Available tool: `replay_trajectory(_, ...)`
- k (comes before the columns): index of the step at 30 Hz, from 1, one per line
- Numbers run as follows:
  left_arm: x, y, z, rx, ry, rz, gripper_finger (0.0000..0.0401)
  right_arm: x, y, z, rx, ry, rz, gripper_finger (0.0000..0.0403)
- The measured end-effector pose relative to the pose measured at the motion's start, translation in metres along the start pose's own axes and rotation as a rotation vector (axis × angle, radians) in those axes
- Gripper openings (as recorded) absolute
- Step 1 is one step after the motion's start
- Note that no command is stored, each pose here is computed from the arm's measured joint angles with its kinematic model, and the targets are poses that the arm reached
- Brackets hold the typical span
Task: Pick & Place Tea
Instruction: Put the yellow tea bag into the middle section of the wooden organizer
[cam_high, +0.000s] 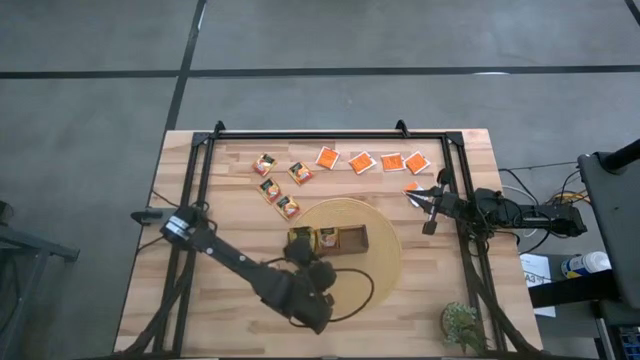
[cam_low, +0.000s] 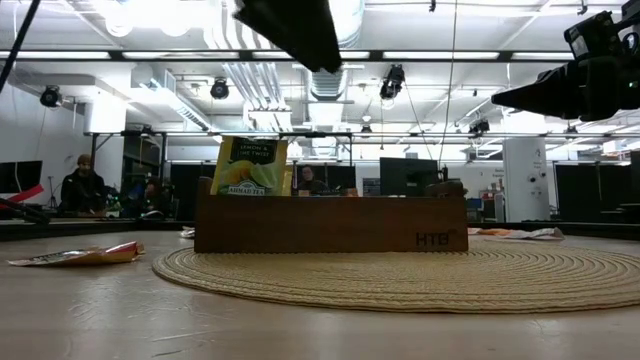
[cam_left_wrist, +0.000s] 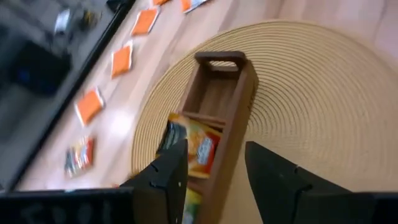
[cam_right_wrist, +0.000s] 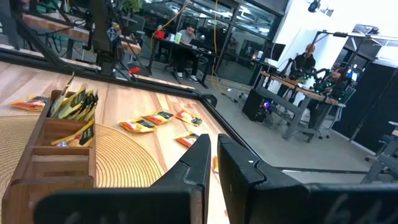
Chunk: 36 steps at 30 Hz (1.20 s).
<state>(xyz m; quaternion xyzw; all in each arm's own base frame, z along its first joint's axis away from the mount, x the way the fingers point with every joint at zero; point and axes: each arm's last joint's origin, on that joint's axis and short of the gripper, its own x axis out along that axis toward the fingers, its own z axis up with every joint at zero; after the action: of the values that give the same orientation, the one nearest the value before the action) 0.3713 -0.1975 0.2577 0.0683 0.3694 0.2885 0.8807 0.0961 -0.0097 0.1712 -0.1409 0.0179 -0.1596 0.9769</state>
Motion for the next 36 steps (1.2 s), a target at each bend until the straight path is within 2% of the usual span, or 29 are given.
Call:
replay_trajectory(3, -0.009, 0.004, -0.002, -0.155, 0.054, 0.0, 0.0153, 0.0, 0.0, 0.0, 0.0, 0.0, 0.0, 0.0027)
replay_trajectory(7, -0.014, 0.005, -0.013, -0.251, 0.14, 0.009, 0.0153, 0.0, 0.0, 0.0, 0.0, 0.0, 0.0, 0.0027)
replay_trajectory(11, -0.014, 0.004, -0.023, -0.308, 0.217, 0.018, 0.0153, 0.0, 0.0, 0.0, 0.0, 0.0, -0.001, 0.0027)
replay_trajectory(19, -0.015, 0.0, -0.041, -0.364, 0.246, 0.044, 0.0153, 0.0, 0.0, 0.0, 0.0, 0.0, -0.001, 0.0027)
replay_trajectory(36, 0.008, -0.004, -0.111, -0.6, 0.484, 0.192, 0.0153, 0.0, 0.0, 0.0, 0.0, 0.0, -0.001, 0.0027)
